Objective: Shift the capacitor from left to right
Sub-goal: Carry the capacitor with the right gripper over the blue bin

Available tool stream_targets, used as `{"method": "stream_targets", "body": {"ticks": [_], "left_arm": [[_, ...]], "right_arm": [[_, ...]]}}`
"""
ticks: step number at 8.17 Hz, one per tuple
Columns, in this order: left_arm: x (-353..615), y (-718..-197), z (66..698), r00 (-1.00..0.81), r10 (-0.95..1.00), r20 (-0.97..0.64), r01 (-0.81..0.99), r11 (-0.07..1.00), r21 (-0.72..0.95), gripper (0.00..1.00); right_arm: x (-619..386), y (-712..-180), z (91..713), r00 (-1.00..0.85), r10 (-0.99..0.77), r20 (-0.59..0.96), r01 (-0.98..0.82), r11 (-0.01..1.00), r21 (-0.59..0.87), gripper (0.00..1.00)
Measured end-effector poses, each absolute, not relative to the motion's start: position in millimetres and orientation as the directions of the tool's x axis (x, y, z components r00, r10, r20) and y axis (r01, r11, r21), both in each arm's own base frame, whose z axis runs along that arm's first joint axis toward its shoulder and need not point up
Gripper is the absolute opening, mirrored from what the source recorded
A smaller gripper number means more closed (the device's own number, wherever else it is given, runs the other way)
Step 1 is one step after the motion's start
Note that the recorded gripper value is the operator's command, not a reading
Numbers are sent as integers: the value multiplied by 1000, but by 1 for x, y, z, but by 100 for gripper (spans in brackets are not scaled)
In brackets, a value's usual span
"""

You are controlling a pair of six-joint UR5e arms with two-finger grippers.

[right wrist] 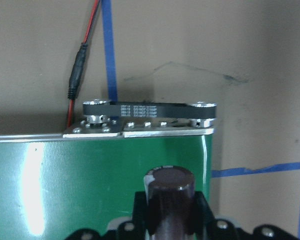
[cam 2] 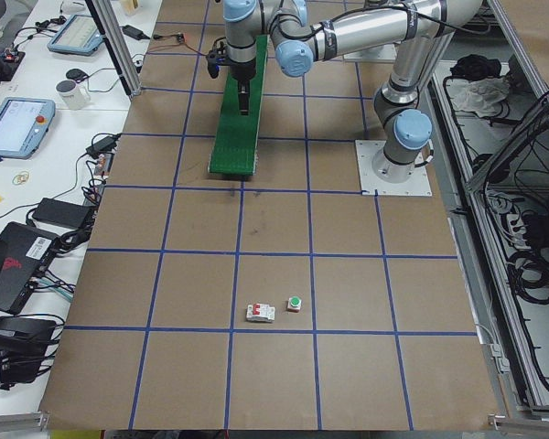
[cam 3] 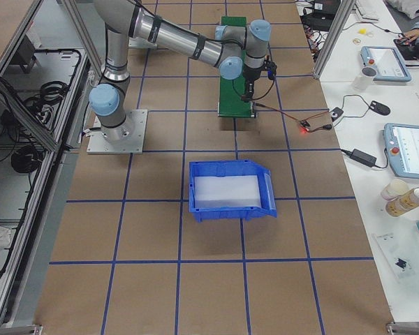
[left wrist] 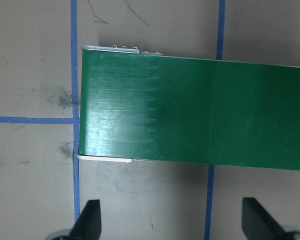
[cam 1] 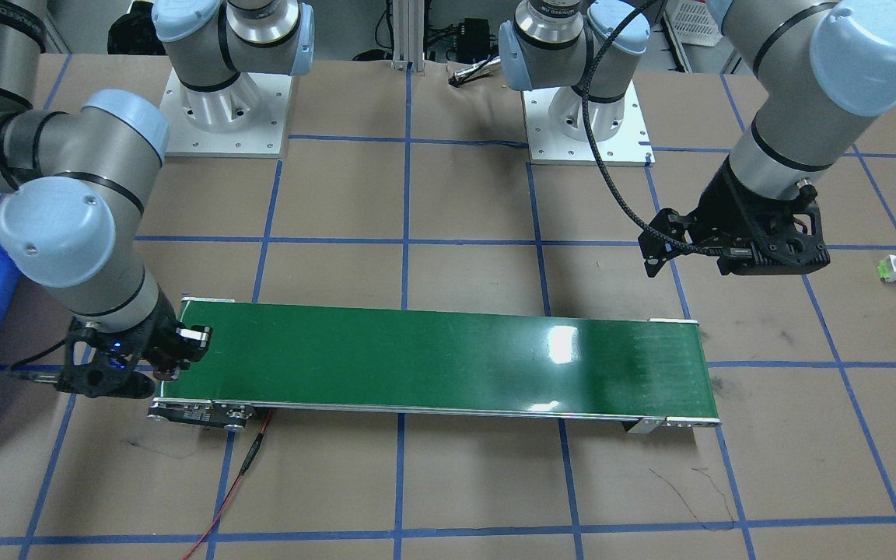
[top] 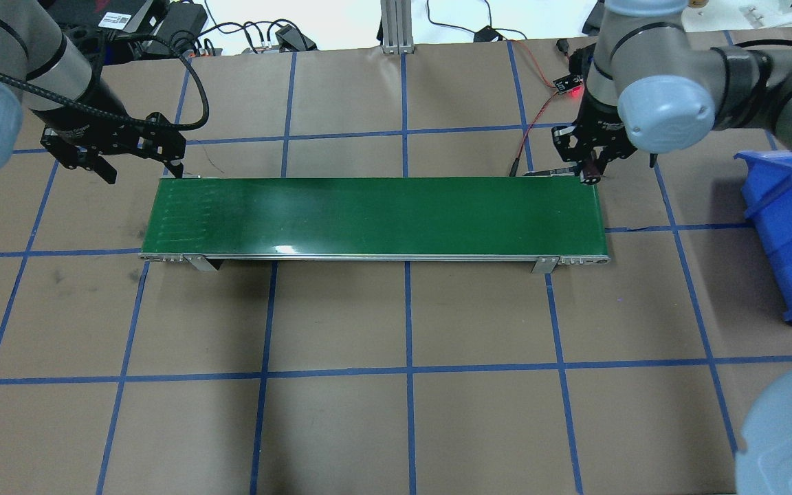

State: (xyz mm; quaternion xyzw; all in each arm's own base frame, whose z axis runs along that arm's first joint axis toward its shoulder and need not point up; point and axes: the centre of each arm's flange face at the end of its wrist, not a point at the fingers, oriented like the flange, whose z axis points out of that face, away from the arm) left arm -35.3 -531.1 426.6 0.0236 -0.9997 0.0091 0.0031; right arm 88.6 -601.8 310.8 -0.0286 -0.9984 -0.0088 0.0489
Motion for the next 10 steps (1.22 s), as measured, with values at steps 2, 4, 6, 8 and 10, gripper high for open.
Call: {"method": "stream_targets", "body": {"ticks": [2,4,6,8,10], "left_arm": [[-35,-531,426,-999,-46,6,-47,999,-17,100],[-35,-531,426,-999,-45,4,-45,999,-18,100],[-35,-531,426,-999,-45,4,-45,999,-18,100],[-35,-531,426,-999,-37,4,-37,999,-18,100],[-34,-531,426,-999,-39,2,-39,999,-18,100]], "right_arm": [[25,-606,343,-992,41,118,41,999,-5,0],[-63,-600,363,-991,-21,130,-21,1000,-2,0],[-139,-589,378,-985,-95,146,-96,995,2,0],[-203,-574,376,-978,-153,144,-151,988,24,0],[-258,-565,346,-976,-183,117,-178,983,51,0]]}}
